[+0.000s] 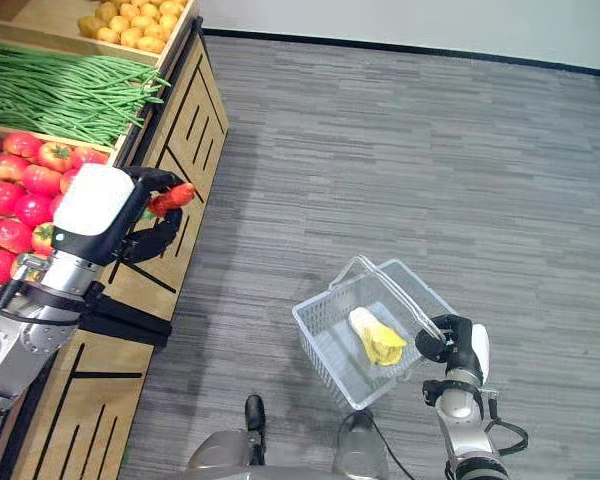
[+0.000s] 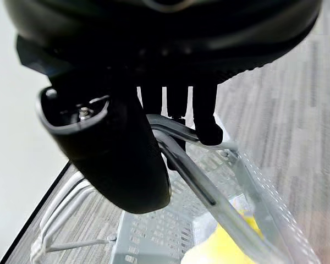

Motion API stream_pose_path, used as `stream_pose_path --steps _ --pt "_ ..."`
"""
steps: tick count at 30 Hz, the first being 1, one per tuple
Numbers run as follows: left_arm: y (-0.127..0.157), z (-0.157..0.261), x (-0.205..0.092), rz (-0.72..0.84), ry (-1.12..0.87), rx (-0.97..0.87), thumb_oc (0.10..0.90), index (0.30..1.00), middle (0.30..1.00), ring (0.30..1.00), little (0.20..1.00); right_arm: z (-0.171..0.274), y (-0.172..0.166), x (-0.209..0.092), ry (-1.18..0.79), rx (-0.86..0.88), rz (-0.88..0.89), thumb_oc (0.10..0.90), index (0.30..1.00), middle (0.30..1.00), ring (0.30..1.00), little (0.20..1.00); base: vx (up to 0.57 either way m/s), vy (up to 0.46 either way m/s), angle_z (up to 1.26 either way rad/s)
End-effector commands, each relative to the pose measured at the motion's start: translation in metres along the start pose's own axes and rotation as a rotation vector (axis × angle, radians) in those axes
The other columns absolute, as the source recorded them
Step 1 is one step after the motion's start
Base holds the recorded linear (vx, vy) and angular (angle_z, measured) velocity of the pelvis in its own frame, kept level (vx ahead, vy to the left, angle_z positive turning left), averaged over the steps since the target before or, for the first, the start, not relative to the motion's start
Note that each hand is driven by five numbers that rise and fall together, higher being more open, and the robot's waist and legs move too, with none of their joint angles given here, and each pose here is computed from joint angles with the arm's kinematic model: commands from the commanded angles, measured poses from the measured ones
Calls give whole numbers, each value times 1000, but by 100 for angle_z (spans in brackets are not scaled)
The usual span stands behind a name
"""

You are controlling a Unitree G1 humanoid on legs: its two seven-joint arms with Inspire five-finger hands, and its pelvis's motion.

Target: Get the vegetables into the basket

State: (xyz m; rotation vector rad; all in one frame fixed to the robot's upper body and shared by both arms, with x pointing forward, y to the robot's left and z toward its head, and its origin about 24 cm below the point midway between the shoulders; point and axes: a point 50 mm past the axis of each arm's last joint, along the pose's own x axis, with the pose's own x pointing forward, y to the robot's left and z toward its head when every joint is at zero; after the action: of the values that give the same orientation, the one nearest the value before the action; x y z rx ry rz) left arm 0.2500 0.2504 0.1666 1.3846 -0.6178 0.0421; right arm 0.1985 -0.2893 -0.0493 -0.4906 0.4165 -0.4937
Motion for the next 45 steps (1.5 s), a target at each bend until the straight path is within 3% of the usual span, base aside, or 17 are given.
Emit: stream_pose_path --steps 1,12,22,27,30,40,41,45 --pt "31 13 12 182 -107 4 400 300 300 300 300 63 -42 21 -292 89 -183 400 300 300 300 300 33 -279 -62" --pt "11 40 24 141 -193 -206 400 300 300 300 300 92 -57 36 -375 47 -211 400 300 300 300 300 20 -112 -18" --pt "6 88 46 74 -435 -349 400 300 300 300 300 160 -59 48 -575 23 -217 400 300 300 300 300 25 -18 -8" --pt "-1 105 59 42 -508 -378 400 300 300 300 300 193 -48 46 -666 92 -187 400 300 300 300 300 7 2 -2" --pt "-13 119 68 0 -544 -405 400 300 300 300 300 221 -31 35 -769 158 -128 400 300 300 300 300 10 3 0" --pt "-43 138 71 -69 -527 -495 400 300 300 300 300 247 -9 22 -841 238 -68 400 300 300 300 300 3 1 -1" --pt "-60 143 67 -125 -497 -530 400 300 300 300 300 253 -3 17 -861 265 -46 400 300 300 300 300 0 0 0" --pt "-82 148 63 -206 -503 -468 400 300 300 300 300 262 8 4 -912 337 20 400 300 300 300 300 0 0 0"
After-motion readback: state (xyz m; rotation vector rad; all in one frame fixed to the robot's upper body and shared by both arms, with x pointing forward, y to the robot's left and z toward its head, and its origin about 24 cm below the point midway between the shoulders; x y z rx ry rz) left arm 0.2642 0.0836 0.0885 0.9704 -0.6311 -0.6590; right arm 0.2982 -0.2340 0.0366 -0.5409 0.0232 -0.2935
